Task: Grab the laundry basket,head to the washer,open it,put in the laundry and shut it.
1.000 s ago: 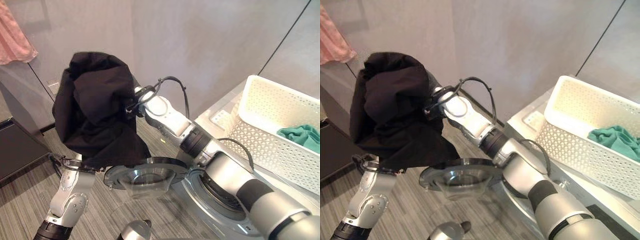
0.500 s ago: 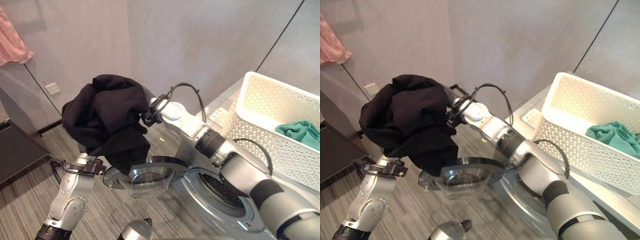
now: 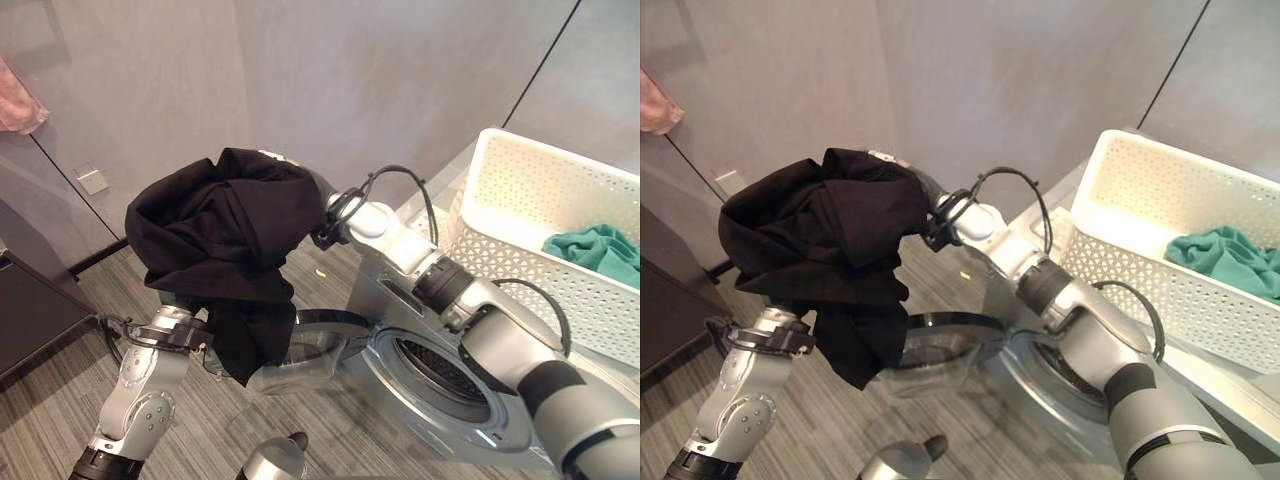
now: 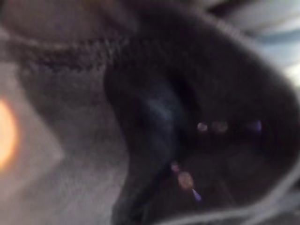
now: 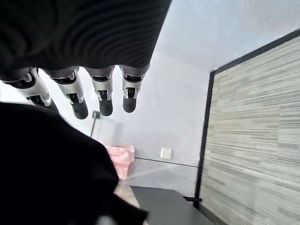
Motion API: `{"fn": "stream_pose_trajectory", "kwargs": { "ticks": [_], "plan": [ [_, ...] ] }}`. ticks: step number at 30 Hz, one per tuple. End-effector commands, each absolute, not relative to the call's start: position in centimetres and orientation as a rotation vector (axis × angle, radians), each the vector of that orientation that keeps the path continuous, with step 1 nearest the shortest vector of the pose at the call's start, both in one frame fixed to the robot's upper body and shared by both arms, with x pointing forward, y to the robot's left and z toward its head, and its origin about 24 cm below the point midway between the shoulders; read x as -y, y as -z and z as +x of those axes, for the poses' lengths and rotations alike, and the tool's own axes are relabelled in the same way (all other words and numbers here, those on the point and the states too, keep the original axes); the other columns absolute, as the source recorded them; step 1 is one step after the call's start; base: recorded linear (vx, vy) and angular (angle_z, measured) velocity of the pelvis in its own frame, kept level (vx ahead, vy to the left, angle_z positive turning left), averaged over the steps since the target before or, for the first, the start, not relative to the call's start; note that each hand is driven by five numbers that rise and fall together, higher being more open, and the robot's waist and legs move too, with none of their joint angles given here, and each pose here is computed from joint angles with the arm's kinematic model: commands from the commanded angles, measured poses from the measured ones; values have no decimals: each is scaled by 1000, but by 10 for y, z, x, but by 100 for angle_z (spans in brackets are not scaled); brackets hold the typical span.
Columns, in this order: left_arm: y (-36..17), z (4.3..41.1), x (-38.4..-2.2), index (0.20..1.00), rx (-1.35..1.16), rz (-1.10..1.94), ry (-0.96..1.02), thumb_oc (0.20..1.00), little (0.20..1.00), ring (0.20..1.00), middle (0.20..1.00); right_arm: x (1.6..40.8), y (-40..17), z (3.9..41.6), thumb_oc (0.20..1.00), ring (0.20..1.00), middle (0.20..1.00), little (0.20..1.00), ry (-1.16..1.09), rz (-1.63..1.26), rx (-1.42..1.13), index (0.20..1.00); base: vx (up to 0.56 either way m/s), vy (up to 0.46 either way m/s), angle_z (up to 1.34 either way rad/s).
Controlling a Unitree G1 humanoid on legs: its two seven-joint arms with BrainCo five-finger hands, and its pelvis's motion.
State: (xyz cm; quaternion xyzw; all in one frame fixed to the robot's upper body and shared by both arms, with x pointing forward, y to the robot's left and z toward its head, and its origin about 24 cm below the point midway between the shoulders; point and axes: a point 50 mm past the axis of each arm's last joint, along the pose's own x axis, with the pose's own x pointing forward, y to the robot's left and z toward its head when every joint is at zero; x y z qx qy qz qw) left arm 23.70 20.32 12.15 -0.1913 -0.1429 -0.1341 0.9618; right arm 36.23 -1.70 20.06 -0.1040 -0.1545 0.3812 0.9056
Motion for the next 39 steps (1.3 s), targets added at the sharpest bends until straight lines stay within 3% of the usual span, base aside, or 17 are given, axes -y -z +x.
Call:
{"fn": "stream_pose_trajectory", "kwargs": {
  "ticks": [1,8,15,23,28,30,39],
  "plan": [
    [-144,237,-205,200,438,-366,303,200,200,200,200,14,-215,360,1000,1000,1000,1000,-783,-143,392,1000,-10,-2,-3],
    [-135,242,-190,200,385,-424,370,200,200,200,200,84,-267,357,1000,1000,1000,1000,-501,-37,674,1000,-5,2,-2],
    [-122,242,-171,200,310,-500,469,200,200,200,200,152,-330,300,1000,1000,1000,1000,-182,5,1152,1000,4,1,-4],
    [-116,239,-146,200,244,-539,608,200,200,200,200,177,-359,254,1000,1000,1000,1000,13,69,1457,1000,-2,7,-5],
    [-116,238,-137,200,227,-556,657,200,200,200,200,202,-363,236,1000,1000,1000,1000,186,46,1546,1000,3,10,-12],
    [-113,238,-128,200,192,-559,704,200,200,200,200,222,-365,229,1000,1000,1000,1000,349,-6,1571,1000,10,9,-12],
    [-103,234,-105,200,90,-577,823,200,200,200,200,249,-375,221,1000,1000,1000,1000,595,-11,1617,1000,2,0,-17]
  ]
}}
